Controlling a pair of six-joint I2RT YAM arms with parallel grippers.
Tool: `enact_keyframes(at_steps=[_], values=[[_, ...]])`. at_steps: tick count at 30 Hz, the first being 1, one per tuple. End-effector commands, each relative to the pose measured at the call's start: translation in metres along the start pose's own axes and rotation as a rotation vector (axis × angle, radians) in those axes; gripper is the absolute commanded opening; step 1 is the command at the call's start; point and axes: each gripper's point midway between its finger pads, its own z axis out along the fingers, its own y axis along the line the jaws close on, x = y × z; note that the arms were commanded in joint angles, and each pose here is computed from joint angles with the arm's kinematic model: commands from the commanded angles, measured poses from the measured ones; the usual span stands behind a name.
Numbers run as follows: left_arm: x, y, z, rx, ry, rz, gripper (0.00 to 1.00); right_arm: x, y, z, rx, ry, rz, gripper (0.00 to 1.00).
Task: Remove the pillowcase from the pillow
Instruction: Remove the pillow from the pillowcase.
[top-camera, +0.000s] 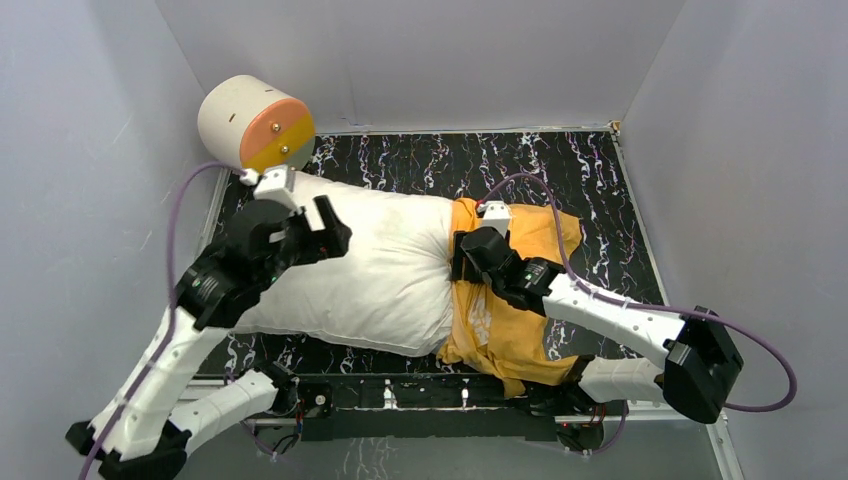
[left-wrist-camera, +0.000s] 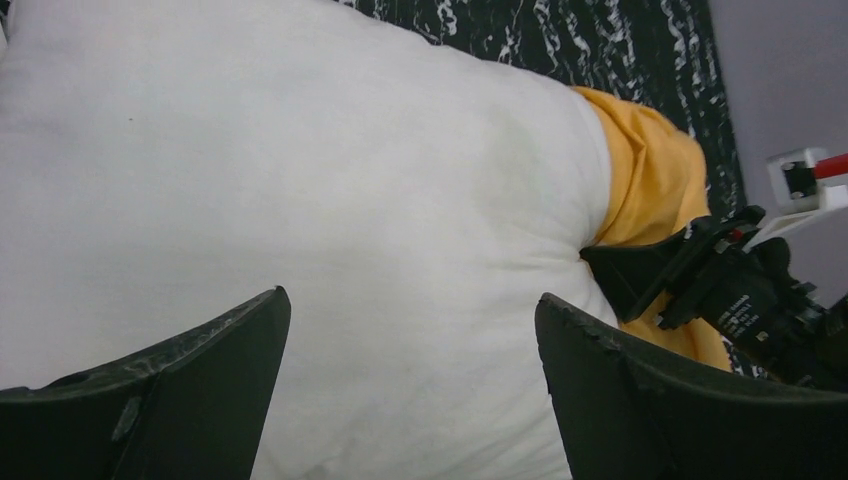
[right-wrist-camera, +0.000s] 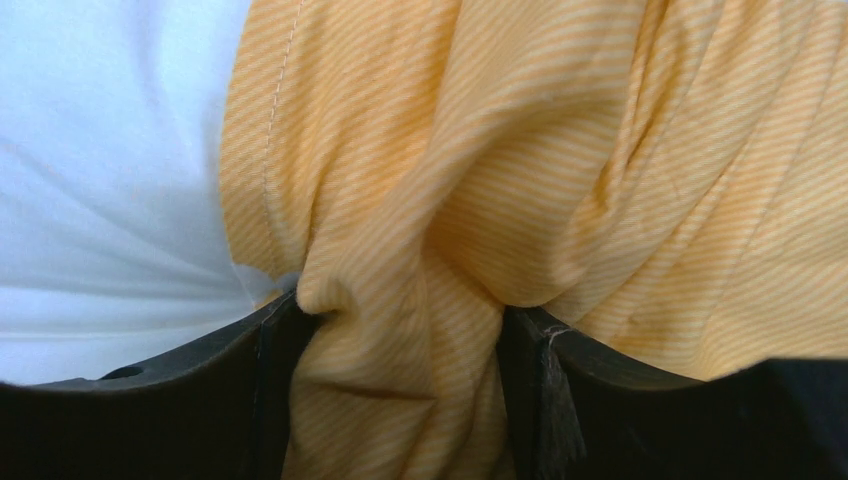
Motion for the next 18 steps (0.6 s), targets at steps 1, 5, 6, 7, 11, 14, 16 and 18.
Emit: enact_keyframes(at_steps=[1,5,6,7,11,14,16,18], values=[[-0.009,-0.024,0.044,0.034,0.027,0.128,0.96,0.091,-0.038,0.007,0.094,0.267,-0.074,0.73],[0.008,-0.039,0.095,0.05,0.154,0.235,0.98,0.031,-0.026,-0.002,0.061,0.077,-0.082,0.75],[0.014,-0.04,0.104,0.052,0.204,0.255,0.98,0.015,-0.02,-0.008,0.044,0.037,-0.08,0.76],[0.02,-0.039,0.113,0.052,0.252,0.27,0.98,-0.002,-0.015,-0.016,0.024,-0.003,-0.072,0.77],[0.065,-0.057,0.133,0.213,0.448,0.257,0.98,-0.043,-0.008,-0.043,-0.029,-0.127,-0.05,0.8],[0.116,-0.054,0.138,0.267,0.614,0.204,0.9,-0.067,-0.034,-0.068,0.071,-0.214,-0.014,0.83],[0.149,-0.038,0.137,0.226,0.694,0.16,0.7,-0.081,-0.058,-0.086,0.174,-0.275,0.019,0.85],[0.169,-0.026,0.133,0.188,0.731,0.116,0.52,-0.088,-0.077,-0.101,0.243,-0.308,0.04,0.9]])
